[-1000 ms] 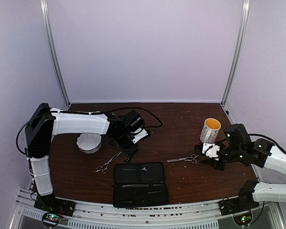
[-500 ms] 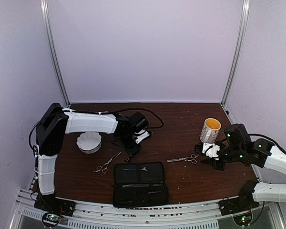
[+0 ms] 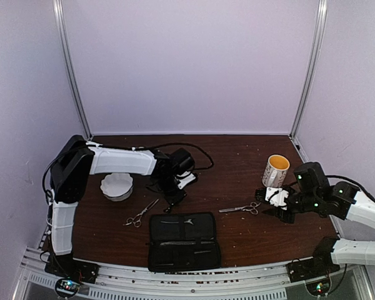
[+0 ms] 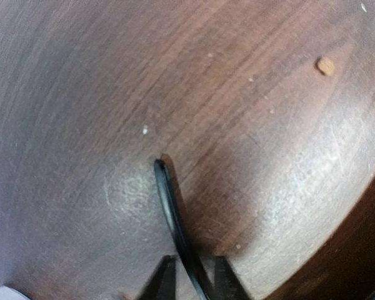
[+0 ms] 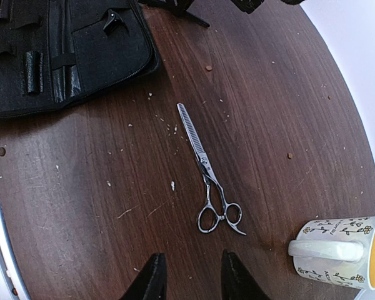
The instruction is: Sort the hair-cutting tools
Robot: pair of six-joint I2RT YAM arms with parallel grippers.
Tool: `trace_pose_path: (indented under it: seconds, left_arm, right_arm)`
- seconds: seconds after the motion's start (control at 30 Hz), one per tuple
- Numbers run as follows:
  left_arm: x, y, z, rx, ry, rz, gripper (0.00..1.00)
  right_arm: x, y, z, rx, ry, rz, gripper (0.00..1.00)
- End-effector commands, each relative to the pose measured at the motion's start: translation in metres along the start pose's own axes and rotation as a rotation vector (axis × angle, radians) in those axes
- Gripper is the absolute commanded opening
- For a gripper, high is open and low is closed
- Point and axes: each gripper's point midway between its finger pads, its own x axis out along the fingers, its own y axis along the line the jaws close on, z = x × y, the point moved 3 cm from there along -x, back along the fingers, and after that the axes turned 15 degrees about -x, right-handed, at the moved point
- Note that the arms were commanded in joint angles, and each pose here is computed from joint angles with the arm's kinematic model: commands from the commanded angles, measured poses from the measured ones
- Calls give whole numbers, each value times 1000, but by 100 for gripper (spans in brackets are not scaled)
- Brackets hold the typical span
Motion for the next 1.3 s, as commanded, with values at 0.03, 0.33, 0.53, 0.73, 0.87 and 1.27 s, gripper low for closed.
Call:
trace_pose_path:
  seconds: [0.03,0.33,0.53,0.73,0.87,1.27]
  left_arm:
    - [-11,4,7,-36,-6,13,37]
    - [-193,-12,64,-192,-350,-231,51]
    - [-313,-55,96,-402,-572,-786,66]
    - [-402,-67,104,-457,-714,-1132,71]
    - [-434,-86,109,-410,-698,-1235,71]
    - [-471,-110,110,-284,-690,-1421,71]
  right_arm:
    - [0,-1,-4,5,14,-12,31]
    - [2,0,-5,8,21,-2,31]
    - [7,2,-9,13,38,11,31]
    - [18,12,-15,19,79,97,32]
    - [23,13,-20,32,110,115,32]
    - [28,13,-31,68,162,150,32]
